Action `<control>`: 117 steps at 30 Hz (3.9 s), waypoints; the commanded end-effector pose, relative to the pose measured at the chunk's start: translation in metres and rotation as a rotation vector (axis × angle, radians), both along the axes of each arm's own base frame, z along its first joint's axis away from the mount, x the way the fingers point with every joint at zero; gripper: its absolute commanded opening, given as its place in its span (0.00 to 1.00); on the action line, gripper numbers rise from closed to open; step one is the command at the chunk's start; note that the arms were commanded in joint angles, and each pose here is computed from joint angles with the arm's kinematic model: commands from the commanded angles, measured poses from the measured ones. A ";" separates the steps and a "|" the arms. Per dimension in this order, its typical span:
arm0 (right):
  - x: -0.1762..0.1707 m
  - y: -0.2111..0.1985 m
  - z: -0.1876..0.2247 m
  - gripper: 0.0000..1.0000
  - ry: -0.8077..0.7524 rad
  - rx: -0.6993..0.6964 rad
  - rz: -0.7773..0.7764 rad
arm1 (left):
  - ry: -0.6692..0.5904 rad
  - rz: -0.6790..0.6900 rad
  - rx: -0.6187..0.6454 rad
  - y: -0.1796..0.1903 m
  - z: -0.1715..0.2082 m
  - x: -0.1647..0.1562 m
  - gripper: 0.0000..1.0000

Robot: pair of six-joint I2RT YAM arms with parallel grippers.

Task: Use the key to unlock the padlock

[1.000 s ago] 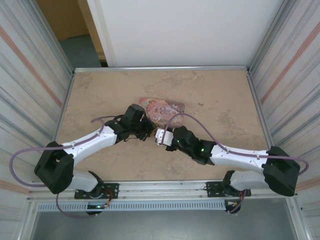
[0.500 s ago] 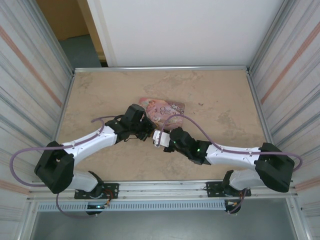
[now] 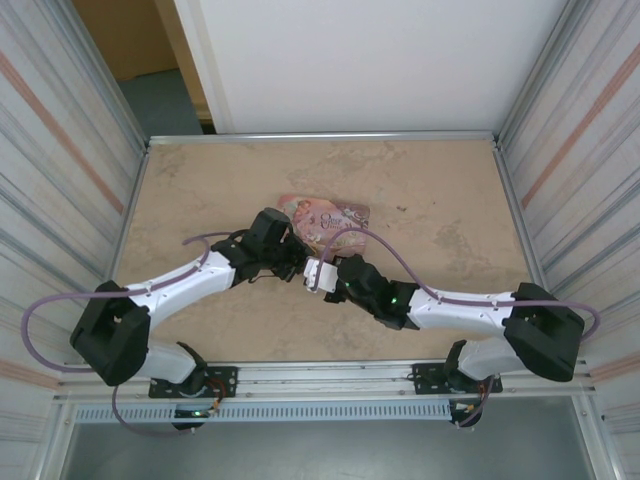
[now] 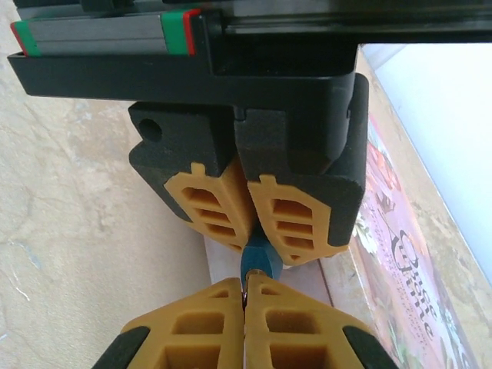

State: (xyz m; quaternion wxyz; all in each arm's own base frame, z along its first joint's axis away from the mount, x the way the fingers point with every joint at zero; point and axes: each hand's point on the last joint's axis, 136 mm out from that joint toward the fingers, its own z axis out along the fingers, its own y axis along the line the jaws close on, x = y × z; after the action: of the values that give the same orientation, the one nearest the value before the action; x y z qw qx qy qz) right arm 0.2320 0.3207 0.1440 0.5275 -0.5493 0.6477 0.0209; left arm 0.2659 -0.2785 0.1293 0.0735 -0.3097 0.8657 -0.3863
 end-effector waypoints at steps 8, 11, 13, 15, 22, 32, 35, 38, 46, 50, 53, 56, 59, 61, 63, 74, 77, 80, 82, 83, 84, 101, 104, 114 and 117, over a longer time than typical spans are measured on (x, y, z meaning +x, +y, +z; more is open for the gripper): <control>0.017 0.003 0.020 0.00 0.057 0.196 -0.146 | -0.023 -0.025 -0.073 -0.016 0.015 0.001 0.00; 0.020 0.002 0.024 0.00 0.129 0.291 -0.187 | -0.023 -0.022 -0.073 -0.016 0.014 0.001 0.00; 0.020 0.003 0.025 0.00 0.180 0.346 -0.211 | -0.025 -0.023 -0.073 -0.016 0.014 0.002 0.00; 0.023 0.002 0.024 0.00 0.231 0.399 -0.253 | -0.023 -0.023 -0.072 -0.016 0.012 0.001 0.00; 0.033 -0.004 0.016 0.00 0.439 0.594 -0.380 | -0.012 -0.027 -0.058 -0.016 0.005 0.000 0.00; 0.040 -0.023 -0.018 0.00 0.500 0.570 -0.424 | 0.002 -0.025 -0.036 -0.026 -0.014 -0.003 0.00; 0.040 -0.031 -0.027 0.00 0.513 0.563 -0.427 | 0.000 -0.017 -0.015 -0.029 -0.021 -0.004 0.00; 0.038 -0.038 -0.037 0.00 0.523 0.556 -0.431 | 0.002 0.000 0.000 -0.030 -0.029 -0.002 0.00; 0.031 -0.054 -0.065 0.00 0.552 0.548 -0.440 | 0.010 -0.006 0.027 -0.038 -0.050 -0.001 0.02; 0.029 -0.059 -0.075 0.00 0.576 0.559 -0.457 | -0.018 0.007 0.058 -0.030 -0.051 0.000 0.20; 0.029 -0.062 -0.079 0.00 0.596 0.574 -0.470 | -0.056 0.014 0.095 -0.020 -0.045 0.002 0.35; 0.031 -0.066 -0.081 0.00 0.618 0.597 -0.479 | -0.110 0.013 0.140 -0.010 -0.033 0.004 0.45; 0.031 -0.072 -0.081 0.00 0.655 0.631 -0.485 | -0.171 0.010 0.204 0.004 -0.018 0.005 0.50; 0.033 -0.076 -0.082 0.00 0.690 0.660 -0.494 | -0.238 -0.001 0.253 0.014 -0.002 0.008 0.52; 0.033 -0.080 -0.084 0.00 0.745 0.684 -0.498 | -0.295 -0.018 0.305 0.022 0.013 0.010 0.53; 0.038 -0.093 -0.103 0.00 0.996 0.785 -0.511 | -0.638 -0.182 0.482 0.042 0.079 0.017 0.62; 0.040 -0.094 -0.110 0.00 1.011 0.777 -0.534 | -0.653 -0.172 0.505 0.049 0.082 0.016 0.64; 0.042 -0.098 -0.116 0.00 1.007 0.775 -0.570 | -0.648 -0.160 0.512 0.058 0.078 0.015 0.66; 0.042 -0.101 -0.118 0.04 1.000 0.777 -0.583 | -0.635 -0.147 0.495 0.064 0.074 0.016 0.66; 0.042 -0.101 -0.118 0.07 0.997 0.777 -0.588 | -0.622 -0.137 0.481 0.068 0.070 0.017 0.67; 0.043 -0.102 -0.117 0.09 0.995 0.779 -0.587 | -0.612 -0.129 0.464 0.071 0.067 0.018 0.67; 0.046 -0.119 -0.080 0.50 0.922 0.781 -0.591 | -0.527 -0.110 0.391 0.102 0.037 0.016 0.76; 0.048 -0.119 -0.059 0.66 0.925 0.841 -0.552 | -0.525 -0.119 0.357 0.100 0.034 0.018 0.77; 0.050 -0.104 -0.025 0.99 0.970 0.974 -0.441 | -0.538 -0.235 0.249 0.081 0.033 0.034 0.80; 0.053 -0.098 -0.031 1.00 1.002 0.976 -0.432 | -0.517 -0.263 0.201 0.075 0.028 0.043 0.80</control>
State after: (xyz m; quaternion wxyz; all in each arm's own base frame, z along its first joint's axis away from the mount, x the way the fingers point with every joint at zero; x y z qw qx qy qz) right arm 0.2787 0.2127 0.1013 0.3473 -0.0366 0.8370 0.4212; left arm 0.3006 -0.1880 0.1411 0.2727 -0.1160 0.8972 -0.3275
